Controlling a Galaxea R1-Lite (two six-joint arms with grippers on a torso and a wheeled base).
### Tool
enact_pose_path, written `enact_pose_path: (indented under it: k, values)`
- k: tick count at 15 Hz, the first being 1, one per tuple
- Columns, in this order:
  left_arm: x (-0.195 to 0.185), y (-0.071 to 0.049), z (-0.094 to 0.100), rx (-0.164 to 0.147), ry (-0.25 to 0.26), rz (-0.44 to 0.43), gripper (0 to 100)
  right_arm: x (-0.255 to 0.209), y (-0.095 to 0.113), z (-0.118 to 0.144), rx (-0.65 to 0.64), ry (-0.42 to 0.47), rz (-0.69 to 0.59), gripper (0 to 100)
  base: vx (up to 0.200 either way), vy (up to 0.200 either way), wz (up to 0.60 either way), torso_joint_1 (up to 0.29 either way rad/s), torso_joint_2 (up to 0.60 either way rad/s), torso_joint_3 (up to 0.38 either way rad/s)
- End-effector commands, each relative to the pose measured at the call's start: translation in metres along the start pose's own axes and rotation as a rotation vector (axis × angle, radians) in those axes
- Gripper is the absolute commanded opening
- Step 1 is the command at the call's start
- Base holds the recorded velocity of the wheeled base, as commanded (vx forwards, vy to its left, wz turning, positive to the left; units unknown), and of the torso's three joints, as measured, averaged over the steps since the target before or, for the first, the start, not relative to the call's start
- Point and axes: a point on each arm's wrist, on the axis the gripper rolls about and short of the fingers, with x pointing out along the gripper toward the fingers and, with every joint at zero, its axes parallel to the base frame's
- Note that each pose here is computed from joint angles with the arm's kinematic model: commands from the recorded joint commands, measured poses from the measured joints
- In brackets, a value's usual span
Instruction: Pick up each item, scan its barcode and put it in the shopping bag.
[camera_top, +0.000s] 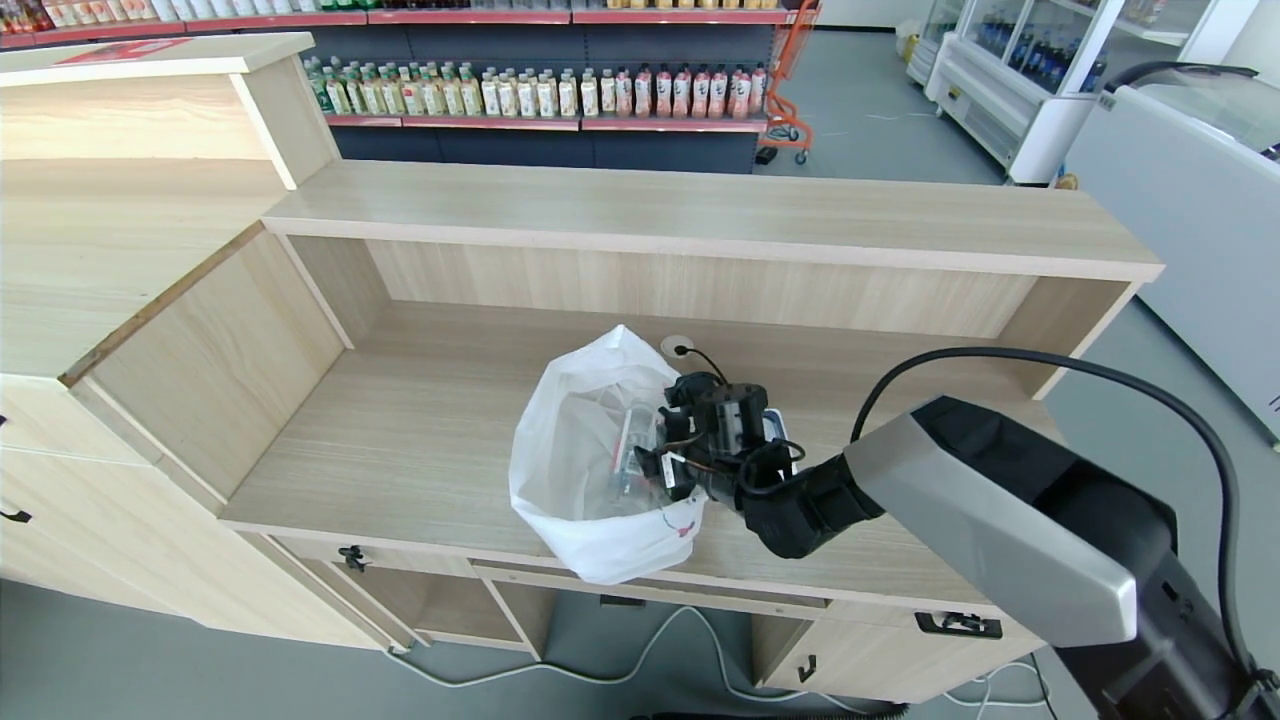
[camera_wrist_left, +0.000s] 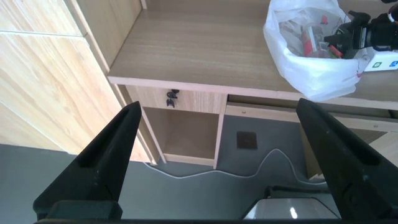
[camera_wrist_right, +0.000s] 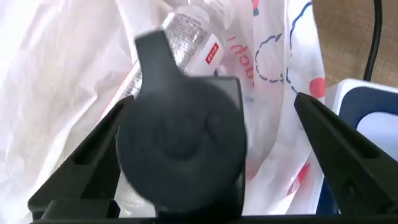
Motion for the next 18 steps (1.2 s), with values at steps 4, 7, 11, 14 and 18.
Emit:
enact_pose_path:
  k: [4,7,11,14,18]
  values:
    - [0.000,0.000,0.000,0.003,-0.002,-0.001,100,-0.007,-0.005,0.064,0.057,-0.180,0.001,100,0.000,0.000,0.00,0.000,0.00,0.000]
    - [0.000,0.000,0.000,-0.006,-0.001,-0.001,100,-0.029,-0.018,0.117,0.144,-0.257,-0.004,100,0.000,0.000,0.00,0.000,0.00,0.000]
    - [0.000,0.000,0.000,-0.015,0.001,0.001,100,-0.105,-0.088,0.189,0.181,-0.312,-0.147,100,0.000,0.000,0.00,0.000,0.00,0.000]
    - [0.000,0.000,0.000,-0.017,0.001,0.001,100,-0.201,-0.131,0.187,0.121,-0.247,-0.309,100,0.000,0.000,0.00,0.000,0.00,0.000]
    - [0.000,0.000,0.000,-0.015,0.001,-0.001,100,-0.403,-0.120,0.060,0.068,-0.013,-0.483,100,0.000,0.000,0.00,0.000,0.00,0.000]
